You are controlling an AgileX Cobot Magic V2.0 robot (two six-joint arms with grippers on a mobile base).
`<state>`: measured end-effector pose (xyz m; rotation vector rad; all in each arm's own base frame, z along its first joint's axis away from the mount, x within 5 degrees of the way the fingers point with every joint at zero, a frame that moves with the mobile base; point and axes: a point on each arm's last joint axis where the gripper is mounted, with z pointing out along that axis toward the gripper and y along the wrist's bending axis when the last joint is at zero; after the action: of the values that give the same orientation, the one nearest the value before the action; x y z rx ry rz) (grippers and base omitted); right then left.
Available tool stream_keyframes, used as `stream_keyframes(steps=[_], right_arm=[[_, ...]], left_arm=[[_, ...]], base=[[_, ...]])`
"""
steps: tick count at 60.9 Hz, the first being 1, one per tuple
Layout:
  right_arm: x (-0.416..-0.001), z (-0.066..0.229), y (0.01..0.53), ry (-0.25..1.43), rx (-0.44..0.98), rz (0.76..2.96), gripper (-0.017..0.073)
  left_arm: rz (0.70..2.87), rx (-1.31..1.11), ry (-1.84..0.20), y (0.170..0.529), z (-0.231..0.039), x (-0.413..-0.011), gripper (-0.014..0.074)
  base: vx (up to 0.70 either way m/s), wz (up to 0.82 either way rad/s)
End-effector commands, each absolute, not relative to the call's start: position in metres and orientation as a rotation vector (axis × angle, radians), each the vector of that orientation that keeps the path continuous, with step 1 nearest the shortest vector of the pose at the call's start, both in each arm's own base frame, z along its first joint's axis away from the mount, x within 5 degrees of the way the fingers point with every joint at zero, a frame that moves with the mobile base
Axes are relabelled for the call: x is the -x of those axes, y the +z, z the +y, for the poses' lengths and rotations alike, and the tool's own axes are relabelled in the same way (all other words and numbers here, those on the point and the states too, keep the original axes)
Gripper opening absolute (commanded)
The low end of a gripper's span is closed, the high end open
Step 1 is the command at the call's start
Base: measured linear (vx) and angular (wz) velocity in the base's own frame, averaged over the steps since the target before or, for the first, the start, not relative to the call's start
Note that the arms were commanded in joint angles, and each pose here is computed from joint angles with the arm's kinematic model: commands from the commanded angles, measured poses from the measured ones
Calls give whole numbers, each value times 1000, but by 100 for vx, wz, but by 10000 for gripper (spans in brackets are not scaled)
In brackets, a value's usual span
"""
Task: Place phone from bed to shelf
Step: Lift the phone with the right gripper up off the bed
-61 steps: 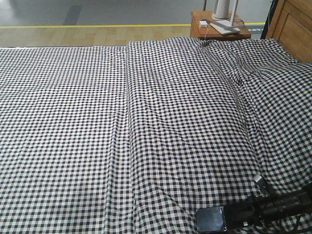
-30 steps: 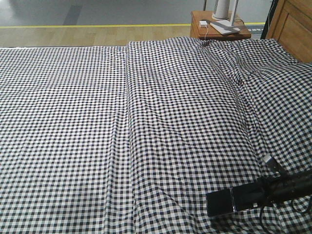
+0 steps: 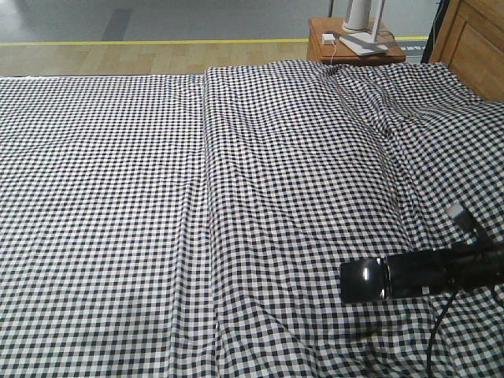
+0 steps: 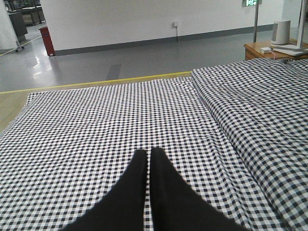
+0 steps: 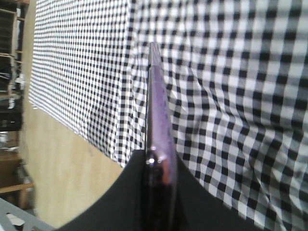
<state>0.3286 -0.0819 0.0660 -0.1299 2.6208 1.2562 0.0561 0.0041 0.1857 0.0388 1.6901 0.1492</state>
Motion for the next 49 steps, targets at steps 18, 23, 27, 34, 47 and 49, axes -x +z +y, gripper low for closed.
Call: stream_keyframes(steps=[18,23,27,34,47,49], right_arm=[[-328,-11,199,1208,615,2366,-3],[-323,4,218,1183,680,2340,-3],[-317,17,233,1163,732,2313,-3],[-305,40,258,1135,837,2258,-3],[-276,79,298,1093,1038,2130,-3],[-271,84,303,1089,1065,2110,-3]], left_arm=[[1583,-23,146,200,4,-55,1],[1583,-23,146,200,4,-55,1],[1583,-23,146,200,4,-55,1],[1583,-23,146,200,4,-55,1],[1583,-23,146,200,4,-55,1],[1583,-23,146,200,4,-55,1]], base=[[0,0],[0,0],[0,0],[0,0],[0,0],[0,0]])
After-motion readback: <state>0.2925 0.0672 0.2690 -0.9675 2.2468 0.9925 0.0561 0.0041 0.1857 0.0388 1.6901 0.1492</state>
